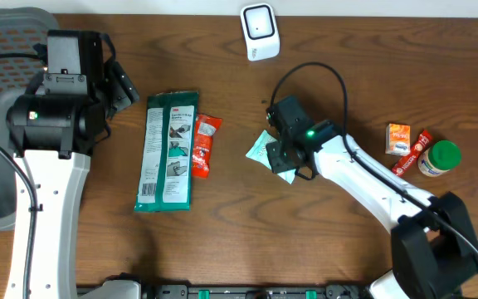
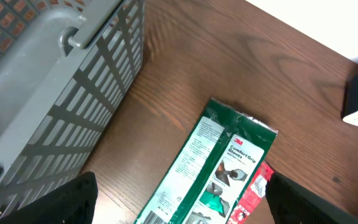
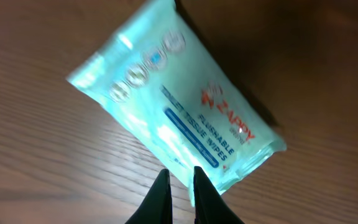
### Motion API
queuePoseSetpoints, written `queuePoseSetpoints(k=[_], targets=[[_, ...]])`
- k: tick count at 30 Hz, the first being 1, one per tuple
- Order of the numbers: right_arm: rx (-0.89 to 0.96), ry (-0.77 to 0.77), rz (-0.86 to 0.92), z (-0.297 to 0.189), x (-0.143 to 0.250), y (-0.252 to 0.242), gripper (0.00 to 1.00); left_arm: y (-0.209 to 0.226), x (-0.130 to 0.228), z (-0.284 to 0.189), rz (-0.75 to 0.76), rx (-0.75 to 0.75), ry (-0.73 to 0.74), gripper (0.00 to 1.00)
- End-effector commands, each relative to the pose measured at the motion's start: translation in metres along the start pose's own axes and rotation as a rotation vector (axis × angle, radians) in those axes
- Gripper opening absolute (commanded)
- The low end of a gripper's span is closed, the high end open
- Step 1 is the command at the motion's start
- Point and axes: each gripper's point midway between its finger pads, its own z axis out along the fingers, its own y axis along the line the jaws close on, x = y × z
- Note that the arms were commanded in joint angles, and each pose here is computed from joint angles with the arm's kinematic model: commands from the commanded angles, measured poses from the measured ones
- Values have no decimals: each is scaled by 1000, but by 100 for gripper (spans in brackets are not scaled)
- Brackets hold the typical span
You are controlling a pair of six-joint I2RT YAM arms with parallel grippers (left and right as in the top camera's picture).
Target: Scan the item barcode
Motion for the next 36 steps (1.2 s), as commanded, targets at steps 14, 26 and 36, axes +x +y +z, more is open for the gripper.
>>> queuePoseSetpoints(k=[14, 26, 36], targets=[[-35, 58, -14, 20, 10, 4, 7, 2, -5, -2, -4, -9, -15, 87], [-133, -138, -23, 5, -55, 34, 6, 2, -5, -2, -4, -9, -14, 87], [-213, -11, -71, 71, -27, 65, 12, 2, -5, -2, -4, -9, -15, 87]])
